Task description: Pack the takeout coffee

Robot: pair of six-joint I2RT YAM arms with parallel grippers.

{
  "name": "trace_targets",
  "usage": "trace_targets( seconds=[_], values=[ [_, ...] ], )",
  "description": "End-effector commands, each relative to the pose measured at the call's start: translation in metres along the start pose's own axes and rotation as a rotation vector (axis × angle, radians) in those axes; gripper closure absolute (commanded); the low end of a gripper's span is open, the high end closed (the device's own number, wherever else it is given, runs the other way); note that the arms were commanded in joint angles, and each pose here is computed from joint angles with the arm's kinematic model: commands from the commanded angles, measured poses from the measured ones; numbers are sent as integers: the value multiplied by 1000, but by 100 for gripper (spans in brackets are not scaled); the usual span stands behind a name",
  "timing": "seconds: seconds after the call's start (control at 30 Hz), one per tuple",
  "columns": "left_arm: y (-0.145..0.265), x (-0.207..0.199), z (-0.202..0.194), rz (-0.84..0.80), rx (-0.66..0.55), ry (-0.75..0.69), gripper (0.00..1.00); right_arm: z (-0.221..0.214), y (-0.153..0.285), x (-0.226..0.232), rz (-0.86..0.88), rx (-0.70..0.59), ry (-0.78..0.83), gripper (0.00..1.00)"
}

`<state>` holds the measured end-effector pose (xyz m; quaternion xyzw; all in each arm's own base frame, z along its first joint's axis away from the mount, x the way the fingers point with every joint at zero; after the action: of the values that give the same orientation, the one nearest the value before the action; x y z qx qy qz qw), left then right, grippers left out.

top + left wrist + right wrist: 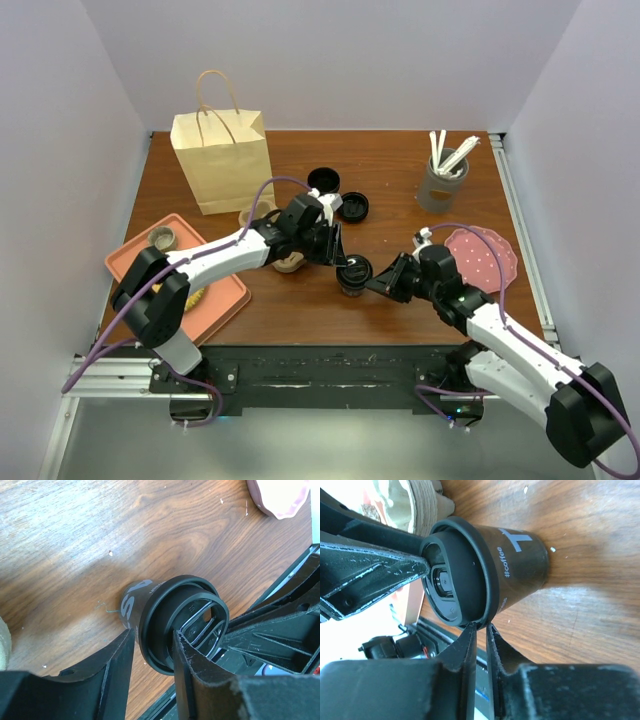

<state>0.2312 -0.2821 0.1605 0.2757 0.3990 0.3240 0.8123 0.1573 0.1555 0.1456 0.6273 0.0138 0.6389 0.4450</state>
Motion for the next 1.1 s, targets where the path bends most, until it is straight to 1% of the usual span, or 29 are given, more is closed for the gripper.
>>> trace_targets(
  seconds=[0.0, 0.03, 0.13, 0.37, 0.57, 0.67, 0.77, 0.8, 0.87, 0.9, 1.0, 1.07],
  values=[
    [-12, 50, -74, 268, 304, 22, 61, -5, -6, -49, -230, -72, -23, 93],
    [-13, 51, -76, 273, 314, 25, 61, -9, -6, -57, -257, -70, -33, 96],
    [-15, 54, -82, 279, 334, 38, 61, -14, -6, -75, -331, -80, -62, 98],
    [-19, 59, -87, 309, 366, 48, 62, -24, -7, -102, -437, -71, -74, 100],
    [-19, 61, -88, 332, 378, 53, 62, -27, -11, -101, -510, -64, -40, 100],
    [-19, 61, -89, 338, 380, 54, 62, -27, -13, -99, -541, -65, -25, 98],
    [-16, 59, -85, 335, 366, 54, 62, -17, -10, -79, -487, -90, 14, 93],
    [-16, 57, -82, 329, 355, 52, 62, -8, -9, -57, -428, -117, 33, 88],
    [-14, 54, -76, 327, 344, 41, 61, 2, 0, -30, -347, -143, 66, 83],
    [-13, 50, -66, 317, 321, 30, 61, 12, 6, -2, -272, -171, 81, 78],
    [-12, 40, -43, 301, 277, 0, 60, 23, 21, 41, -154, -185, 112, 69],
    [-11, 33, -25, 306, 251, -19, 59, 25, 27, 51, -129, -179, 130, 67]
  ],
)
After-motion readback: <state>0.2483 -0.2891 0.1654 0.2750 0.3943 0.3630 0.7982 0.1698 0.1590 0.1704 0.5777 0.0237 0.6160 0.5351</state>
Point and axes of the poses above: each gripper's point midway between its finger pads, its own y axis back along the fingers, its own x axis along the line the jaws close on, z = x × y, the point moved 8 cm from there along y, back along the fingers, and after that the axes turned 6 degrees about -y, right-handed, at the moved point
